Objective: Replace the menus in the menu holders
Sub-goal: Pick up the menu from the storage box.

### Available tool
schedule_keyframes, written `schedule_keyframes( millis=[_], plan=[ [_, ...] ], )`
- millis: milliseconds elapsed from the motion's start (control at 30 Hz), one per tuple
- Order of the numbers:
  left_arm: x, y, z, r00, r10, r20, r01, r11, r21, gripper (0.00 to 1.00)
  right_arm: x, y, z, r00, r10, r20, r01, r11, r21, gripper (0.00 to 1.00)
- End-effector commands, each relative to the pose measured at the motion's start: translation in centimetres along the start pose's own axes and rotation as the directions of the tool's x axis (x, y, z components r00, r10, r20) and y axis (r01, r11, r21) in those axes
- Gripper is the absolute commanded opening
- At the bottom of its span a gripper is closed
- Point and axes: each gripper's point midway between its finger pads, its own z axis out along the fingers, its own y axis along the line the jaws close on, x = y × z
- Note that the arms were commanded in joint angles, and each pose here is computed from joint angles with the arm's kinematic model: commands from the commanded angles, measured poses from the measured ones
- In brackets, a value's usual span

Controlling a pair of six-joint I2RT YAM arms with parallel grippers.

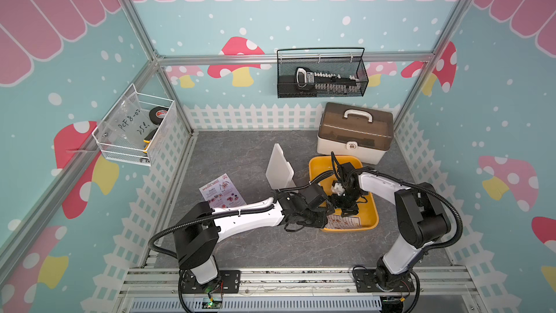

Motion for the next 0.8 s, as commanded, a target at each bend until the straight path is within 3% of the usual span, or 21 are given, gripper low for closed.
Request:
schedule_keyframes(
  millis=[0,500,667,767],
  plan=[
    [-0.3,1.8,0.7,0.999,-0.044,0.021,0.045,0.997,-0.055,0.39,1.0,-1.0,1.7,0.999,-0.004,-0.041,0.006,1.0,0.03,0.8],
    [-1.1,1.8,0.1,0.996,-0.071,0.049,0.073,0.996,-0.042,0.05,0.7,-1.1,1.4,1.0,0.0,-0.021,0.001,0.999,0.04,0.81],
    [-2.1,1.0,-1.2,0.994,-0.081,0.078,0.082,0.997,-0.01,0.04,-1.2,-1.0,-1.2,0.996,0.006,0.088,-0.013,0.997,0.076,0.84],
    [-2.8,0.5,-2.3,0.991,-0.081,0.108,0.08,0.997,0.006,0.04,-3.2,-0.8,-4.7,0.976,0.008,0.216,-0.03,0.994,0.101,0.88]
  ],
)
